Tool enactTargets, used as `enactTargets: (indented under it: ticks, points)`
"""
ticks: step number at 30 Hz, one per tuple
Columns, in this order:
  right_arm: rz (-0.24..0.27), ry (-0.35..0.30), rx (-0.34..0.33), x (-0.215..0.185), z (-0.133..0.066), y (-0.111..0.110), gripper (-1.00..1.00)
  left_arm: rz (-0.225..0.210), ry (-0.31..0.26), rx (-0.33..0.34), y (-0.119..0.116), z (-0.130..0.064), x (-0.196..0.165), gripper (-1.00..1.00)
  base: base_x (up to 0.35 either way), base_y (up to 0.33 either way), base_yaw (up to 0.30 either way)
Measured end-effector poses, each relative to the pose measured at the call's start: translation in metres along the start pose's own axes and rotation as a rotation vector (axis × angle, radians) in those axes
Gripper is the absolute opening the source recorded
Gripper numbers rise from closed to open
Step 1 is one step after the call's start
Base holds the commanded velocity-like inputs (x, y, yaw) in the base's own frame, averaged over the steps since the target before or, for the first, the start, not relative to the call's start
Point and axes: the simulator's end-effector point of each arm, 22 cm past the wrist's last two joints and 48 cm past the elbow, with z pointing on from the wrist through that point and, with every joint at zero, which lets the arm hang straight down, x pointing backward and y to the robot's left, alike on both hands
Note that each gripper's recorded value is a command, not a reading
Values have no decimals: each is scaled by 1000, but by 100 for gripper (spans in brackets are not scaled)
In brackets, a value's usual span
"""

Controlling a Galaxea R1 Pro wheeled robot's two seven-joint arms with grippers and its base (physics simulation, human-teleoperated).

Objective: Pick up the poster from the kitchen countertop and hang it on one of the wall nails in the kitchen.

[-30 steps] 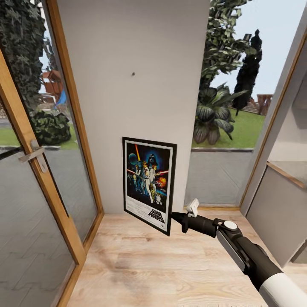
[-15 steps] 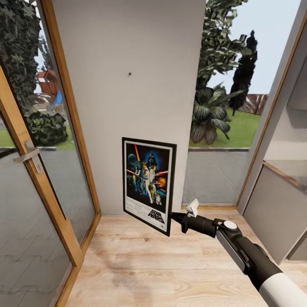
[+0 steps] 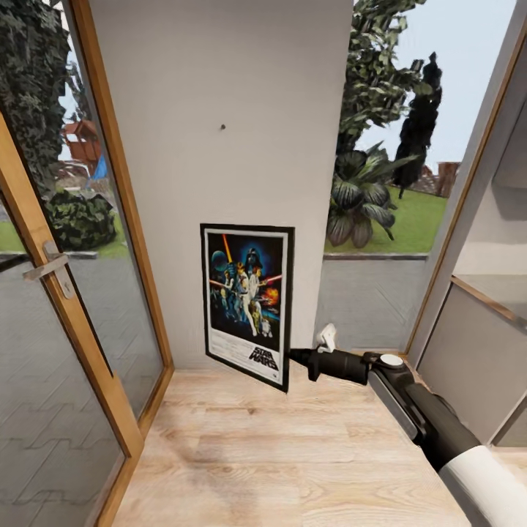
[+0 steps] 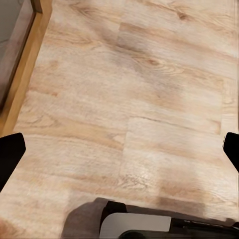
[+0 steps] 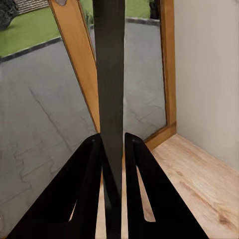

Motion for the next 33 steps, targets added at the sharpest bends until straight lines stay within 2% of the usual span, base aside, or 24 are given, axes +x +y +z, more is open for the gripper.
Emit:
enactTargets:
  ticks: [8,10,13,15,19,25,30,33]
  points:
    - [-43,-2,-20,-67,4,-1,-100,19,14,17,-8,2,4,100,0,0,0]
    - [-49,-6,-70,-91,9,12,-100,22,16,21,-9,2,4,100,0,0,0]
    - [-62,-8,-109,-108,9,20,-100,24,18,23,-10,3,5,100,0,0,0]
    - [-85,-19,-158,-131,8,31,-100,28,20,27,-12,3,6,100,0,0,0]
    - [-111,-26,-192,-150,6,39,-100,34,24,33,-15,4,7,100,0,0,0]
    - [-38,-70,-300,-193,-6,61,-100,43,30,40,-17,5,8,100,0,0,0]
    - [-26,-120,-350,-229,-16,72,-100,44,31,41,-18,5,9,100,0,0,0]
    - [-17,-134,-366,-234,-18,75,-100,45,31,41,-18,5,8,100,0,0,0]
